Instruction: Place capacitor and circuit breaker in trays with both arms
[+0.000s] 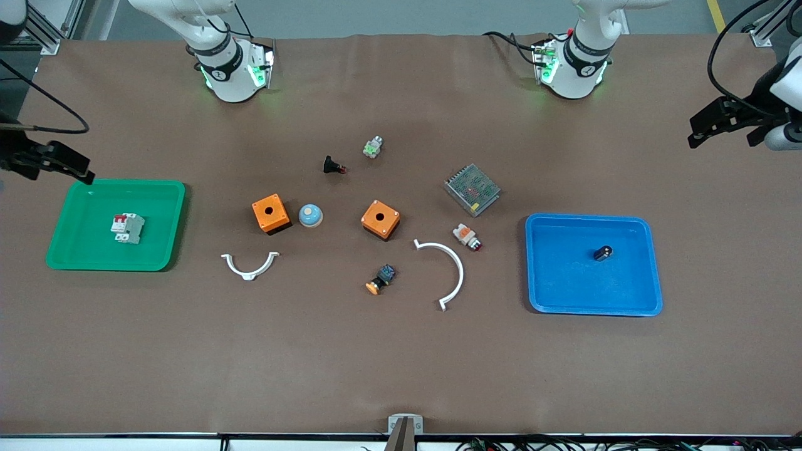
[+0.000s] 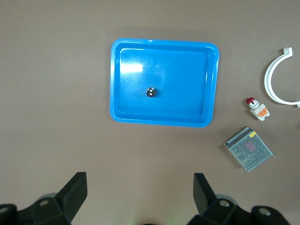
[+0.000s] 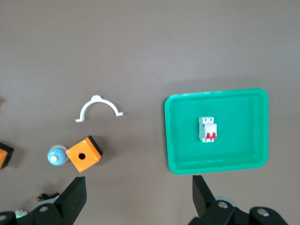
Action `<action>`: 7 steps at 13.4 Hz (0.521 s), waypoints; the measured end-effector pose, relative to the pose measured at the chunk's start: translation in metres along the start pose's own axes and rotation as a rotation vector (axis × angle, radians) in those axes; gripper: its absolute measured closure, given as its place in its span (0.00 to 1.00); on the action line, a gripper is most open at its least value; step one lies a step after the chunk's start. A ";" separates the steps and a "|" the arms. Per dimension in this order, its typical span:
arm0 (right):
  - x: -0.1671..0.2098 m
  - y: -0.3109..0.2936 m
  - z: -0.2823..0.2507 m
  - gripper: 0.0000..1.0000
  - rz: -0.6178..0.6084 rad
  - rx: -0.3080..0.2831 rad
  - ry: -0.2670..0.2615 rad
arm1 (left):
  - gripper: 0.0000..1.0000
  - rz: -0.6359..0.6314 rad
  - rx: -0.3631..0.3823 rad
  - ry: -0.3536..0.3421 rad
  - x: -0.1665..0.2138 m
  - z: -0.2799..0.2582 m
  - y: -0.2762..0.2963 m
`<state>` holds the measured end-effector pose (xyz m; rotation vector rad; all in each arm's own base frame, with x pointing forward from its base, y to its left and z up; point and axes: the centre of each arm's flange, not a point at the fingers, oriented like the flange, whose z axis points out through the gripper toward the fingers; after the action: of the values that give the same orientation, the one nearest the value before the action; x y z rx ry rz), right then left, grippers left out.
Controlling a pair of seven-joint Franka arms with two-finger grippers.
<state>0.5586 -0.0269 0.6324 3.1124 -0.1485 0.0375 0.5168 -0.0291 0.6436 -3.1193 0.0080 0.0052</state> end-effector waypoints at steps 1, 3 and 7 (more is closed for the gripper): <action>0.002 0.000 -0.003 0.00 0.001 0.000 0.008 | 0.00 0.008 0.001 -0.001 0.000 0.000 0.005; 0.006 0.000 0.000 0.00 0.001 0.000 0.004 | 0.00 0.013 0.001 -0.001 0.000 0.000 0.007; 0.010 0.000 0.006 0.00 0.001 -0.001 -0.004 | 0.00 0.014 0.001 0.005 0.000 -0.001 0.006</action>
<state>0.5692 -0.0278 0.6271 3.1120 -0.1501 0.0314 0.5169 -0.0350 0.6443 -3.1184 0.0298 -0.0019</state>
